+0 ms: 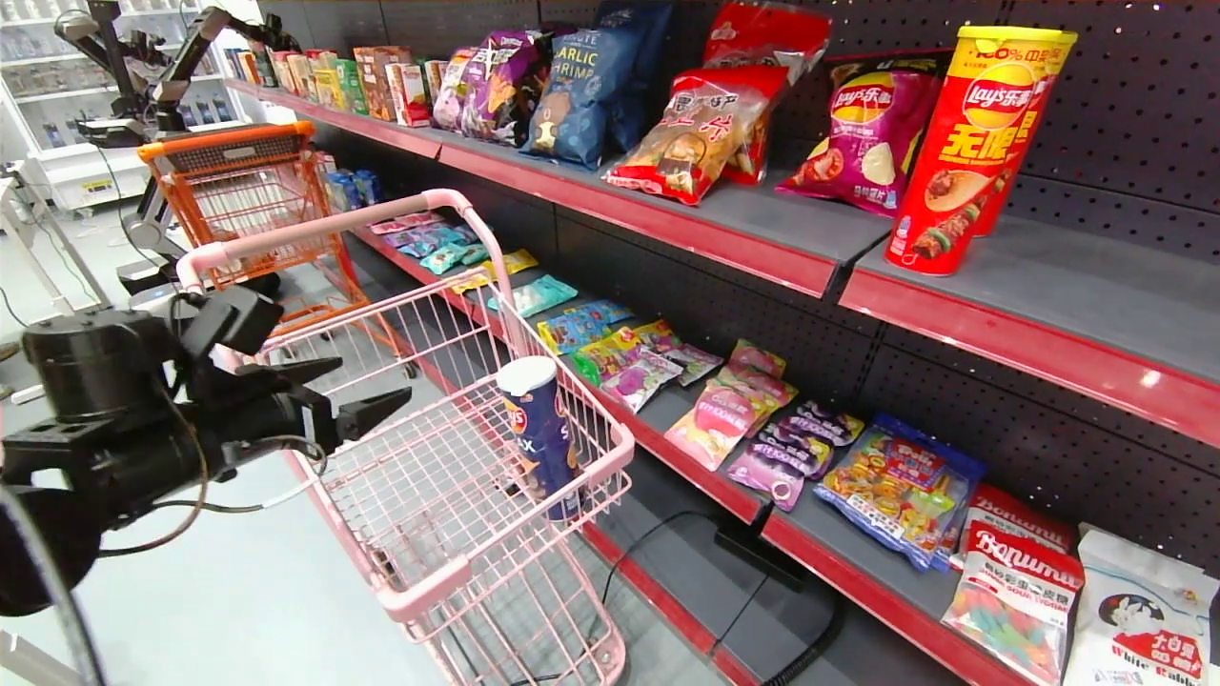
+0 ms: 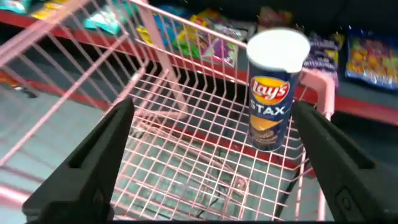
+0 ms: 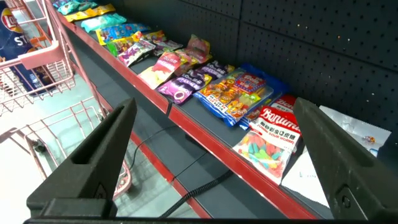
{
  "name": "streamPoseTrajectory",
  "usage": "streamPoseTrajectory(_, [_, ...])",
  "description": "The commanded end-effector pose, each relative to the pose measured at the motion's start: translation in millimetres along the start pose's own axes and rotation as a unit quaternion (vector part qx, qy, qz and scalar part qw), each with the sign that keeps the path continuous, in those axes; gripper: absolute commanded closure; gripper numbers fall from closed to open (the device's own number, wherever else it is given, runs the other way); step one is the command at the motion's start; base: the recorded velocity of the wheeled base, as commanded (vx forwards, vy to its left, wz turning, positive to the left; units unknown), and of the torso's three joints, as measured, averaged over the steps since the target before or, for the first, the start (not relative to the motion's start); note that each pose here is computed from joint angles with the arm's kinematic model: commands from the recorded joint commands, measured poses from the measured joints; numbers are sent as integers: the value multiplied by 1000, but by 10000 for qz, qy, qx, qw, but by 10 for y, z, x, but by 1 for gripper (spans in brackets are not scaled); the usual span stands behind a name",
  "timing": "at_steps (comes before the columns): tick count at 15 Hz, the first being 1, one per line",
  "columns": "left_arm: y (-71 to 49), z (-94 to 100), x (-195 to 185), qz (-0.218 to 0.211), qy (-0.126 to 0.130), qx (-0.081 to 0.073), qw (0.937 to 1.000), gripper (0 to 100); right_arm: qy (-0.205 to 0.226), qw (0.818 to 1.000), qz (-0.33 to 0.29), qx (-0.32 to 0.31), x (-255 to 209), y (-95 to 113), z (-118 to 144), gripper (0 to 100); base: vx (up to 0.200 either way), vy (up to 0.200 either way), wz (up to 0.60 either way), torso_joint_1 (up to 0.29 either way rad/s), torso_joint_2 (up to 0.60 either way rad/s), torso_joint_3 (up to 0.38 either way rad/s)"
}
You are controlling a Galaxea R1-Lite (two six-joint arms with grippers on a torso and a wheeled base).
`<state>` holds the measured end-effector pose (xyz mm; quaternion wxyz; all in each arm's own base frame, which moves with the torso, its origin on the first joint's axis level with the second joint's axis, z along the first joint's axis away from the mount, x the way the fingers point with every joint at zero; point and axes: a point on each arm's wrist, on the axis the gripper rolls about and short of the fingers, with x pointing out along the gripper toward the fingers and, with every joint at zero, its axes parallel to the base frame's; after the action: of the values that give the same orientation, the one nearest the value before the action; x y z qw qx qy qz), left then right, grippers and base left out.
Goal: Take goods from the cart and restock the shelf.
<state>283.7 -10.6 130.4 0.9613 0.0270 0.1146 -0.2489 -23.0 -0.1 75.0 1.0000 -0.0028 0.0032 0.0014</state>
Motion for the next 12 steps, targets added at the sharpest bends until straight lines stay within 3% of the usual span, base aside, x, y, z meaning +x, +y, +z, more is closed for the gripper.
streamPoseTrajectory(1, [-35, -528, 535, -565, 410, -75, 9975, 0, 6, 10000, 2, 5, 1, 0, 0, 0, 0, 0, 0, 0, 0, 0])
streamPoseTrajectory(4, [-70, -639, 797, -731, 335, 3, 9968, 0, -1, 10000, 2, -3, 0, 0, 4, 0, 0, 0, 0, 0, 0, 0])
streamPoseTrajectory(8, [-70, -636, 1042, -813, 219, 83, 9964, 0, -1, 10000, 2, -3, 0, 0, 4, 0, 0, 0, 0, 0, 0, 0])
streamPoseTrajectory(9, [-122, -613, 1191, -934, 110, 169, 9954, 0, -1, 10000, 2, -3, 0, 0, 4, 0, 0, 0, 0, 0, 0, 0])
streamPoseTrajectory(12, [-240, -580, 1367, -1140, 25, 232, 9932, 0, -1, 10000, 2, -18, 0, 0, 4, 0, 0, 0, 0, 0, 0, 0])
